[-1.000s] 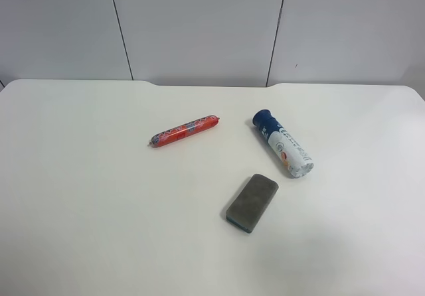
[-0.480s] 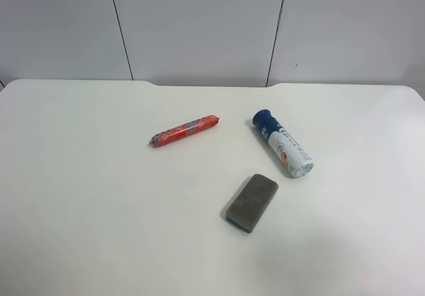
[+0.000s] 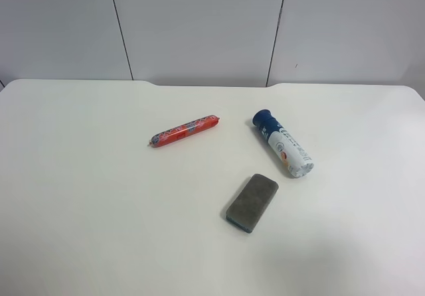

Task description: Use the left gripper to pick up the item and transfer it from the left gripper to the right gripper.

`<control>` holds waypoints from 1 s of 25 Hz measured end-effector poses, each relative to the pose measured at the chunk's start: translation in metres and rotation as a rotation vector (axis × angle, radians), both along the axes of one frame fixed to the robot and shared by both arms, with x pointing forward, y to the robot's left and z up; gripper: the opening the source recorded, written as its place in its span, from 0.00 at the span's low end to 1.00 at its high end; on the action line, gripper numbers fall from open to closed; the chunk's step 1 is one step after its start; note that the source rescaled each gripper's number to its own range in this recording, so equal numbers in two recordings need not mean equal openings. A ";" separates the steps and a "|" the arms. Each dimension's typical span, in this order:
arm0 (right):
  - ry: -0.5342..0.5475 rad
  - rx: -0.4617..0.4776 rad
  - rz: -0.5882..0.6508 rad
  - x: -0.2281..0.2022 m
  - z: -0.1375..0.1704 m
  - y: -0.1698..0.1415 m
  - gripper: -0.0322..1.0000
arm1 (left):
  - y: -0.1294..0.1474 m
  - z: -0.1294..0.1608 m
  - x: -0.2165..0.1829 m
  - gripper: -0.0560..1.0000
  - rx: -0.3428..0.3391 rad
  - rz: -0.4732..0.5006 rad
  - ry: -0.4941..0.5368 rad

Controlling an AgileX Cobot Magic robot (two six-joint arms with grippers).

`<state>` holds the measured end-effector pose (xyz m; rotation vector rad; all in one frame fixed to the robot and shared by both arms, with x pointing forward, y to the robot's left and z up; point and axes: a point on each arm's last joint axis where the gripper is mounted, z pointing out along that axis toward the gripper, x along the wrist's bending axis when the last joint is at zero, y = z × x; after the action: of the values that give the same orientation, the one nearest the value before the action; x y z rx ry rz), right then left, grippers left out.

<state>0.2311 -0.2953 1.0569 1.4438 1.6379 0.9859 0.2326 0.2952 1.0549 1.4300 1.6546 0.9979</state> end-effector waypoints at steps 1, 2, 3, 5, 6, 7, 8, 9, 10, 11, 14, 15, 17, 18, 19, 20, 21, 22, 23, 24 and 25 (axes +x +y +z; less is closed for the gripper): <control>0.000 0.000 -0.007 0.000 0.000 0.000 1.00 | 0.000 0.000 0.000 0.99 0.000 0.000 0.000; -0.001 0.000 -0.011 0.000 0.000 0.000 1.00 | 0.000 0.000 0.000 0.99 0.000 0.000 0.000; -0.001 0.000 -0.011 0.000 0.000 0.000 1.00 | 0.000 0.000 0.000 0.99 0.000 0.000 0.000; -0.001 0.000 -0.011 0.000 0.000 0.000 1.00 | 0.000 0.000 0.000 0.99 0.000 0.000 0.000; -0.001 0.000 -0.011 0.000 0.000 0.000 1.00 | 0.000 0.000 0.000 0.99 -0.001 0.000 0.000; -0.001 0.000 -0.011 0.000 0.000 0.000 1.00 | 0.000 0.000 0.000 0.99 -0.001 0.000 0.000; -0.001 0.000 -0.011 0.000 0.000 0.000 1.00 | 0.000 0.000 0.000 0.99 -0.001 0.000 0.000; -0.001 0.000 -0.011 0.000 0.000 0.000 1.00 | 0.000 0.000 0.000 0.99 -0.001 0.000 0.000; -0.001 0.000 -0.011 0.000 0.000 0.000 1.00 | 0.000 0.000 0.000 0.99 -0.001 0.000 0.000; -0.001 0.000 -0.011 0.000 0.000 0.000 1.00 | 0.000 0.000 0.000 0.99 -0.001 0.000 0.000; -0.001 0.000 -0.011 0.000 0.000 0.000 1.00 | 0.000 0.000 0.000 0.99 -0.001 0.000 0.000; -0.001 0.000 -0.011 0.000 0.000 0.000 1.00 | 0.000 0.000 0.000 0.99 -0.001 0.000 0.000; -0.001 0.000 -0.011 0.000 0.000 0.000 1.00 | 0.000 0.000 0.000 0.99 -0.001 0.000 0.000; -0.001 0.000 -0.011 0.000 0.000 0.000 1.00 | 0.000 0.000 0.000 0.99 -0.001 0.000 0.000; -0.001 0.000 -0.011 0.000 0.000 0.000 1.00 | 0.000 0.000 0.000 0.99 -0.001 0.000 0.000; -0.001 0.000 -0.011 0.000 0.000 0.000 1.00 | 0.000 0.000 0.000 0.99 -0.001 0.000 0.000; -0.001 0.000 -0.011 0.000 0.000 0.000 1.00 | 0.000 0.000 0.000 0.99 -0.001 0.000 0.000; -0.001 0.000 -0.011 0.000 0.000 0.000 1.00 | 0.000 0.000 0.000 0.99 -0.001 0.000 0.000; -0.001 0.000 -0.011 0.000 0.000 0.000 1.00 | 0.000 0.000 0.000 0.99 -0.001 0.000 0.000; -0.001 0.000 -0.011 0.000 0.000 0.000 1.00 | 0.000 0.000 0.000 0.99 -0.001 0.000 0.000; -0.001 0.000 -0.011 0.000 0.000 0.000 1.00 | 0.000 0.000 0.000 0.99 -0.001 0.000 0.000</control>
<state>0.2312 -0.2952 1.0569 1.4512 1.6274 0.9800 0.2326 0.2952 1.0549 1.4291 1.6552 0.9973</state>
